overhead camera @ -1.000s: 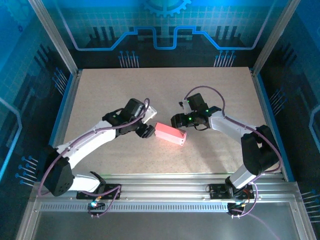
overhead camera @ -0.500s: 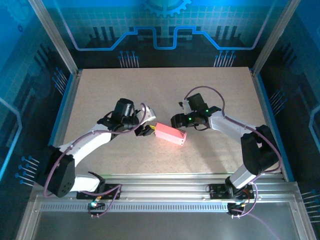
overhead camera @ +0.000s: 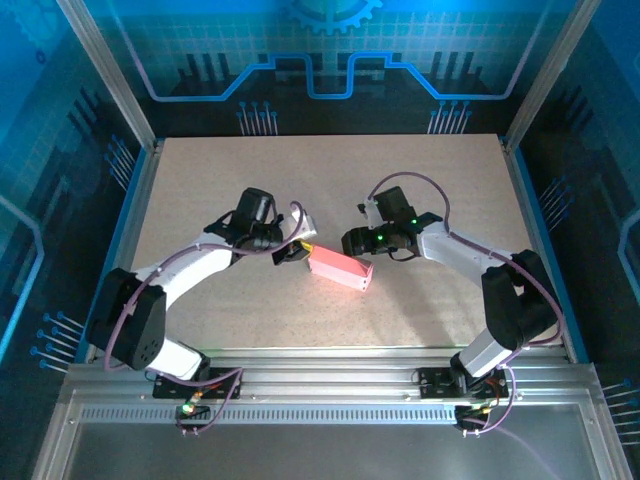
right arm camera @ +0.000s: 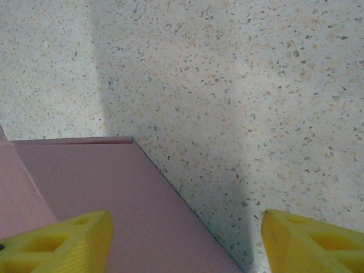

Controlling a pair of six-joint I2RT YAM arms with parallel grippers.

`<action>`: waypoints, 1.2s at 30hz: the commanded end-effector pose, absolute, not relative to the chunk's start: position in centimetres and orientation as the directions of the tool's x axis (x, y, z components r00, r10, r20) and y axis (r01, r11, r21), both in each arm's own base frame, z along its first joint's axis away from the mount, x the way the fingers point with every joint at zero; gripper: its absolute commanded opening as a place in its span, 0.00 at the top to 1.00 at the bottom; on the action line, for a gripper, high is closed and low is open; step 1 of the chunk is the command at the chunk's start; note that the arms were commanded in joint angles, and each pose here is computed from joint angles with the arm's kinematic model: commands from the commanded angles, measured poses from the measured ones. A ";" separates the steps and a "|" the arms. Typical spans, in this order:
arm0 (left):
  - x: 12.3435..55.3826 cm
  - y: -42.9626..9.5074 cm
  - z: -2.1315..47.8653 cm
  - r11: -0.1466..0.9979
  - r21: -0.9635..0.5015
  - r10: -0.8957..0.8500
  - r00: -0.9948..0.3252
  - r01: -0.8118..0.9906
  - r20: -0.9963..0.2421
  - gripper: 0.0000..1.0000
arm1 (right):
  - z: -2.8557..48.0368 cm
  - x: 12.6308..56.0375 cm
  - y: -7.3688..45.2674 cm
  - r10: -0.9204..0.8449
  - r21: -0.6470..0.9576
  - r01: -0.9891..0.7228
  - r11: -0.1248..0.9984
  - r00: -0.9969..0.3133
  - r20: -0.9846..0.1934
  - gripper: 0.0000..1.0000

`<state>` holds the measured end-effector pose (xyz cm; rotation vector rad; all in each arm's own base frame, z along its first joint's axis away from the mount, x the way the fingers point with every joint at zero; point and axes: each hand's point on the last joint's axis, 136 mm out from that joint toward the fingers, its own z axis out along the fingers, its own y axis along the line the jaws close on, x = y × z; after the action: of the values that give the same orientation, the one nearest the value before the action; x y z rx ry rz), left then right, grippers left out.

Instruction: Fold the paper box

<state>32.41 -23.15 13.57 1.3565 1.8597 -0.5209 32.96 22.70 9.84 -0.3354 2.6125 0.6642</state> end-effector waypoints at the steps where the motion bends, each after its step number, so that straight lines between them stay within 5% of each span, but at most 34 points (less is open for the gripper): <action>1: 32.7 -23.6 14.1 0.315 0.103 0.612 -0.119 0.944 -0.782 0.68 | 9.8 32.5 23.0 -0.152 0.401 -0.347 0.848 -0.884 -0.443 0.29; 10: 33.7 -23.8 13.4 0.327 0.083 0.611 -0.144 0.941 -0.778 0.74 | 9.7 32.6 23.0 -0.152 0.401 -0.345 0.849 -0.885 -0.439 0.29; 20: 32.8 -24.2 14.8 0.319 0.041 0.576 -0.160 0.947 -0.802 0.98 | 9.6 32.6 23.0 -0.149 0.401 -0.341 0.851 -0.887 -0.438 0.29; 27: 31.9 -24.6 15.5 0.325 0.066 0.575 -0.142 0.943 -0.806 0.98 | 10.6 32.7 22.5 -0.125 0.375 -0.333 0.865 -0.868 -0.480 0.28; 36: 32.2 -24.3 14.6 0.447 0.182 0.607 -0.148 0.876 -0.780 1.00 | 15.4 32.4 18.7 -0.003 0.305 -0.264 0.915 -0.761 -0.649 0.07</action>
<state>31.75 -24.67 14.22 1.3175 1.8560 -0.4737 32.32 19.85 13.81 -0.2537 2.4680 0.5520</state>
